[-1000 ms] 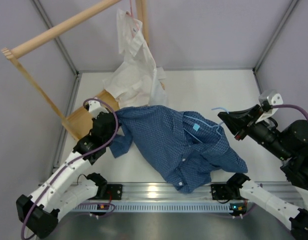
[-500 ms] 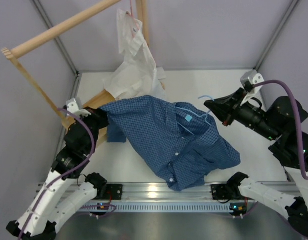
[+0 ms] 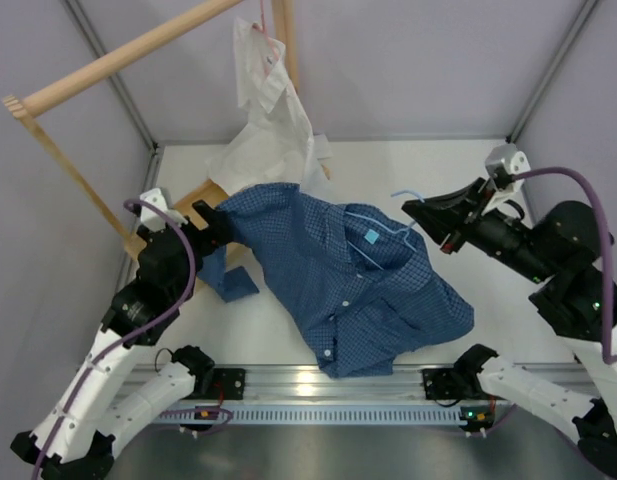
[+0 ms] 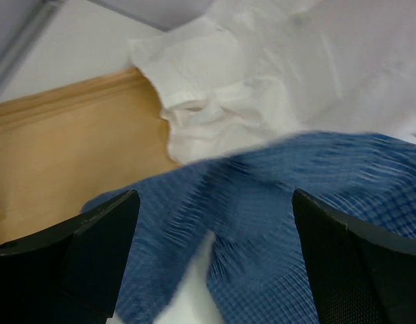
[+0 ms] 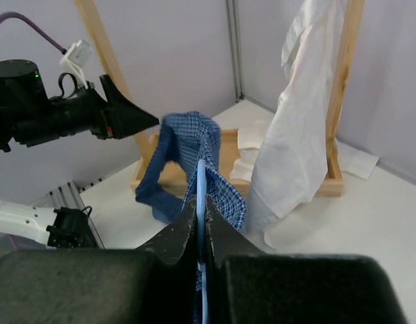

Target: Place the shirt on the hanger

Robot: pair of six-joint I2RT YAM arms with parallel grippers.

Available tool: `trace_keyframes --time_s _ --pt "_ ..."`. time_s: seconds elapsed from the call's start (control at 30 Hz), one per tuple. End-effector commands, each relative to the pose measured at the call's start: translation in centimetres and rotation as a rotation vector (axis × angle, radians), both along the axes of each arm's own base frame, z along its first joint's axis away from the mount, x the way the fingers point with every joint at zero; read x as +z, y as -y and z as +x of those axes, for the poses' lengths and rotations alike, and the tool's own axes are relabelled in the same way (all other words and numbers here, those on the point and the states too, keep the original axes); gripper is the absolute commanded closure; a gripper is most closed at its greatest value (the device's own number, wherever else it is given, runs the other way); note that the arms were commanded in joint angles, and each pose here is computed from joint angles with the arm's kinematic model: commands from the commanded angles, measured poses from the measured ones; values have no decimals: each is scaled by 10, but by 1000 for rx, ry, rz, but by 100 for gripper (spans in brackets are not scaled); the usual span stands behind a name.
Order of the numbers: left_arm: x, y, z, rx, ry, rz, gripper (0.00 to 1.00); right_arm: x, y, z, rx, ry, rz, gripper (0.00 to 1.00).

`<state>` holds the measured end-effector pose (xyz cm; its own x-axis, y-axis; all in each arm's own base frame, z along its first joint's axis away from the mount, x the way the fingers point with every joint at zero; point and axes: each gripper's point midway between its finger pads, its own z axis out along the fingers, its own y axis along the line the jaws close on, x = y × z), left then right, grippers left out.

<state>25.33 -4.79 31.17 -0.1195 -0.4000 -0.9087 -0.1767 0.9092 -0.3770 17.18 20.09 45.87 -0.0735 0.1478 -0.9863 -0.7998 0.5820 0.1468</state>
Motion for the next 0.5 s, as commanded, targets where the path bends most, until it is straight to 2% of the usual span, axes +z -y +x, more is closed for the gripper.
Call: trace_keyframes --time_s 0.0,0.1,0.13,0.17,0.27,0.33,0.37,0.43,0.47 --pt "48 45 -21 -294 62 -111 2 53 16 -21 -4 140 116 100" --pt "93 85 -40 -535 149 -227 2 36 18 -6 -65 92 75 100" --pt "97 110 -49 -677 133 -252 2 33 17 -4 -65 79 68 100" --pt "107 118 -52 -722 143 -278 3 28 11 -3 -45 64 54 100" --pt "105 142 -42 -799 99 -292 5 27 0 -4 8 42 53 100" --pt "102 159 -32 -829 70 -296 11 28 -3 -3 14 30 64 100" --pt "102 173 -39 -865 64 -296 12 28 -4 0 12 26 65 100" --pt "97 196 -36 -875 50 -239 12 26 -6 4 1 18 63 100" --pt "95 209 -41 -827 57 -203 12 24 -8 8 -2 12 58 100"
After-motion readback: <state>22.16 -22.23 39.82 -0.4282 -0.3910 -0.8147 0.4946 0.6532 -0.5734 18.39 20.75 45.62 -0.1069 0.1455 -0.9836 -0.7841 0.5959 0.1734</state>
